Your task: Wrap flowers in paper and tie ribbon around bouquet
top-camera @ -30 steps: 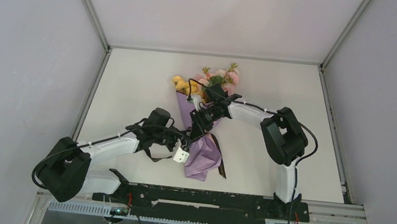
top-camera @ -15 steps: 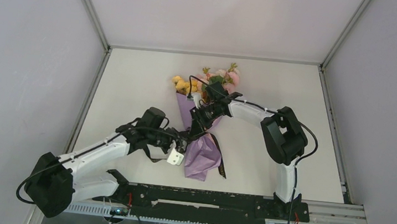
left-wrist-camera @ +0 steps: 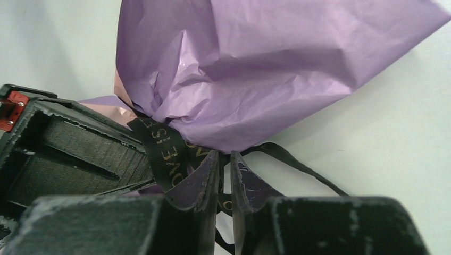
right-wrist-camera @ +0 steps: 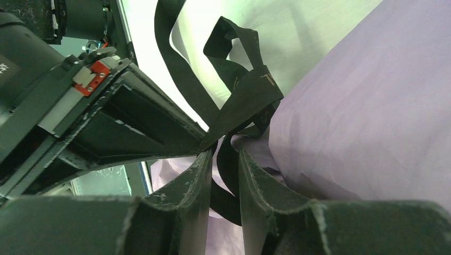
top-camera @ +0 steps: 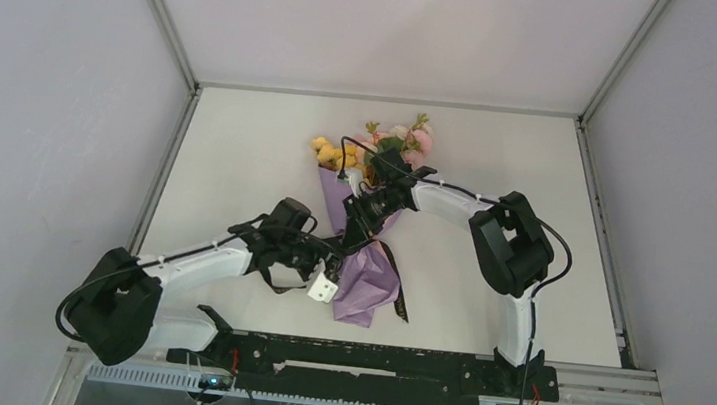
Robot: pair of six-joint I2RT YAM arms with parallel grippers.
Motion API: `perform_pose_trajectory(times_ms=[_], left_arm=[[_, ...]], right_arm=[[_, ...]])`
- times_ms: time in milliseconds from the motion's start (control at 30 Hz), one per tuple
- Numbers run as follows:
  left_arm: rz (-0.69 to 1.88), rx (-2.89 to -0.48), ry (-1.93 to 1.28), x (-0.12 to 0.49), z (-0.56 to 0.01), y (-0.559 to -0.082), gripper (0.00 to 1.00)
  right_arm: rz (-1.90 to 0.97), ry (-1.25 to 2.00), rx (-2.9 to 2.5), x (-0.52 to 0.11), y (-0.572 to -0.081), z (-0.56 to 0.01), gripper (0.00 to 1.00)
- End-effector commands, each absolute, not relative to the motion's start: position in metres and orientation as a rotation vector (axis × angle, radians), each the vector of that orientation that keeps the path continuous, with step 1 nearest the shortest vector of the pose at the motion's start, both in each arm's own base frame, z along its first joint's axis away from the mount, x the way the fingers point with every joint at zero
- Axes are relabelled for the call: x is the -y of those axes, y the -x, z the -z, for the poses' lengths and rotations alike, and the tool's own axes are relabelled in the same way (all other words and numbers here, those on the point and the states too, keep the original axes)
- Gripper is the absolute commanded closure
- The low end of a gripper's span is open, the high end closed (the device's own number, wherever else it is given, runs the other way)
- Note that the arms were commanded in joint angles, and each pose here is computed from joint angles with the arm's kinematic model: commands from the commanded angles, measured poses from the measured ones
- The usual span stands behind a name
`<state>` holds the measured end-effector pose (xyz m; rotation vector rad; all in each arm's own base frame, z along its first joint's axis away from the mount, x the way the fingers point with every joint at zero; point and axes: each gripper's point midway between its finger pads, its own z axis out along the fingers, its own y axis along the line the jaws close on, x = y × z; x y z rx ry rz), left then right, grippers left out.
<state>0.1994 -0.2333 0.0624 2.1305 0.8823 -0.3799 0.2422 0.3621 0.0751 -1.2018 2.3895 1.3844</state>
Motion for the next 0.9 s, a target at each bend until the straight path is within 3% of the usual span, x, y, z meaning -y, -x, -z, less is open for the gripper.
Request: perform_pose_trajectory(times_ms=[0, 533, 733, 867], left_arm=[[0.289, -0.827, -2.115, 0.241, -0.057, -0.217, 0.82], [0.143, -0.891, -2.013, 0.243, -0.062, -0.252, 0.84], [0.159, -0.897, -1.987, 0.246, -0.069, -0.254, 0.84], [0.171, -0.927, -1.957, 0.247, -0.074, -0.258, 0.84]], right_arm=[[-1.414, 1.235, -2.305, -0.372, -0.251, -0.086, 0.67], [-1.432, 1.256, -2.305, -0.369, -0.243, -0.086, 0.67], [-1.425, 1.253, -2.313, -0.369, -0.244, -0.085, 0.76], [-1.391, 1.245, -2.332, -0.367, -0.246, -0.082, 0.77]])
